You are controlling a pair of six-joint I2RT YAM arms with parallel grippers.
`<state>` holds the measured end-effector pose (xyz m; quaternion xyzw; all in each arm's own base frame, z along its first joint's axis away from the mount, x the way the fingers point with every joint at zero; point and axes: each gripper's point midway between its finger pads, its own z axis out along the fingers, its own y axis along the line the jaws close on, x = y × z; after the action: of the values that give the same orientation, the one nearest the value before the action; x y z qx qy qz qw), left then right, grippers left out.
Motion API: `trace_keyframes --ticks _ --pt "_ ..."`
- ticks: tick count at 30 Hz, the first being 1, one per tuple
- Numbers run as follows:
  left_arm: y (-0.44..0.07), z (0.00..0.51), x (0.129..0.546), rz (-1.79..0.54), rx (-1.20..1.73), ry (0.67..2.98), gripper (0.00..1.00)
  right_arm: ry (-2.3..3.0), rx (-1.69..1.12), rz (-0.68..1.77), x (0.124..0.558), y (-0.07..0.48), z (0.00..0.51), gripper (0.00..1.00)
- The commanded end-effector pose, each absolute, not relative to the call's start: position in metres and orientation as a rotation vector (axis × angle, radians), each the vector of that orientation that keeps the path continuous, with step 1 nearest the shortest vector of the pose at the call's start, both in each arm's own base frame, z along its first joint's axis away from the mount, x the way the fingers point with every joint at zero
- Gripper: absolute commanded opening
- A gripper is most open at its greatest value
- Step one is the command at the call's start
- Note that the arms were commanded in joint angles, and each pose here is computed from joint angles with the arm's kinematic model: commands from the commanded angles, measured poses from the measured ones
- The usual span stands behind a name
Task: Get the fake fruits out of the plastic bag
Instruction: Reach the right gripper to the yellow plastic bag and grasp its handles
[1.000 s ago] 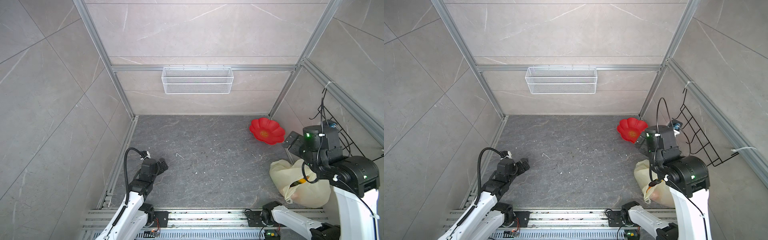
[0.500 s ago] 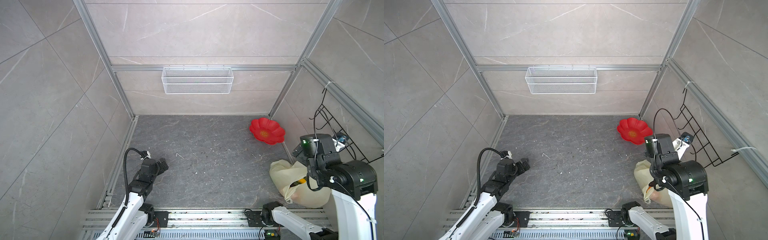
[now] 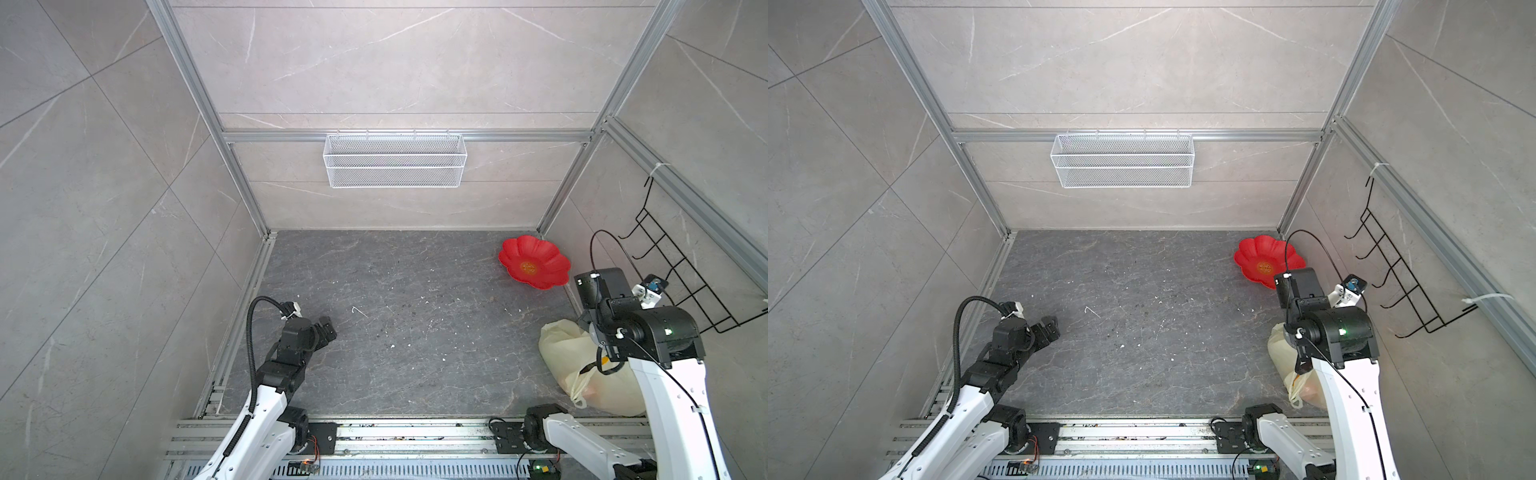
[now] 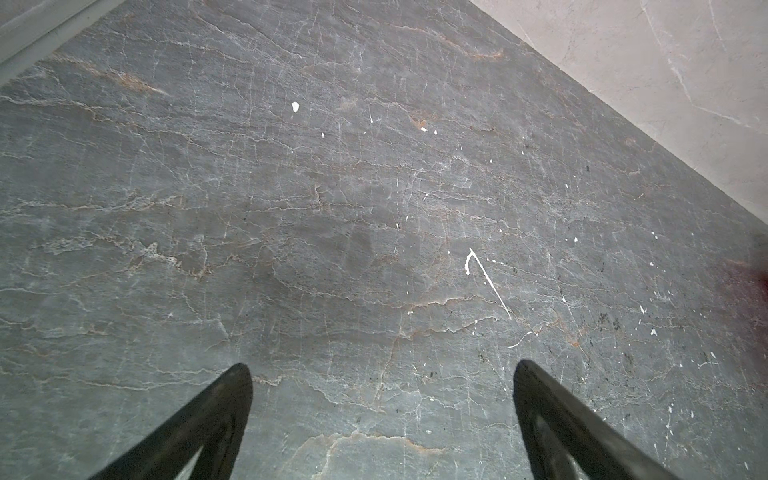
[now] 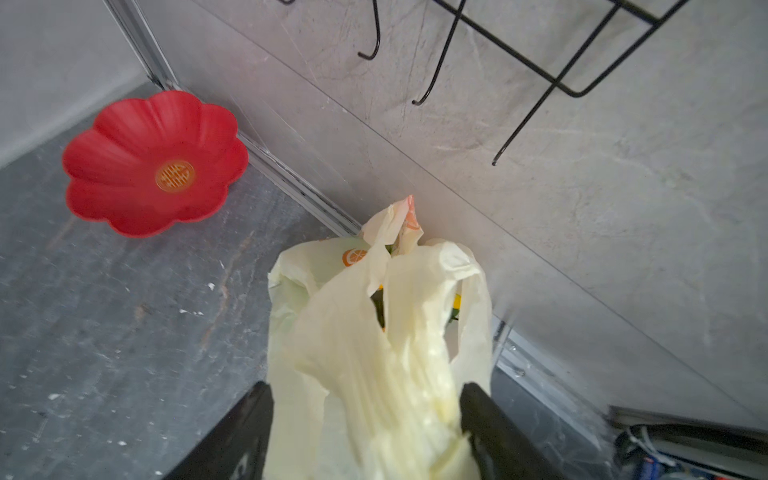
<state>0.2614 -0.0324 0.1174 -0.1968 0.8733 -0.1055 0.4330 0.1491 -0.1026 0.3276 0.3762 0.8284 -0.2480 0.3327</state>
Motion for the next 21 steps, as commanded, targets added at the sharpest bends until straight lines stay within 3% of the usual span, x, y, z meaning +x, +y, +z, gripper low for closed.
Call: trace_keyframes --ticks 1,6,17,21 --pt "-0.035 0.131 0.265 -0.28 -0.469 2.14 1.0 2.208 0.965 -0.695 0.136 -0.105 0.321 0.42" --pt "-0.034 0.13 0.266 -0.273 -0.473 2.141 1.0 2.203 0.926 -0.644 0.141 -0.101 0.328 0.0" --pt "-0.03 0.13 0.265 -0.253 -0.488 2.142 1.0 2.178 0.816 -0.49 0.172 -0.082 0.359 0.0" --pt "-0.028 0.13 0.265 -0.235 -0.495 2.143 1.0 2.169 0.684 -0.395 0.207 -0.043 0.366 0.0"
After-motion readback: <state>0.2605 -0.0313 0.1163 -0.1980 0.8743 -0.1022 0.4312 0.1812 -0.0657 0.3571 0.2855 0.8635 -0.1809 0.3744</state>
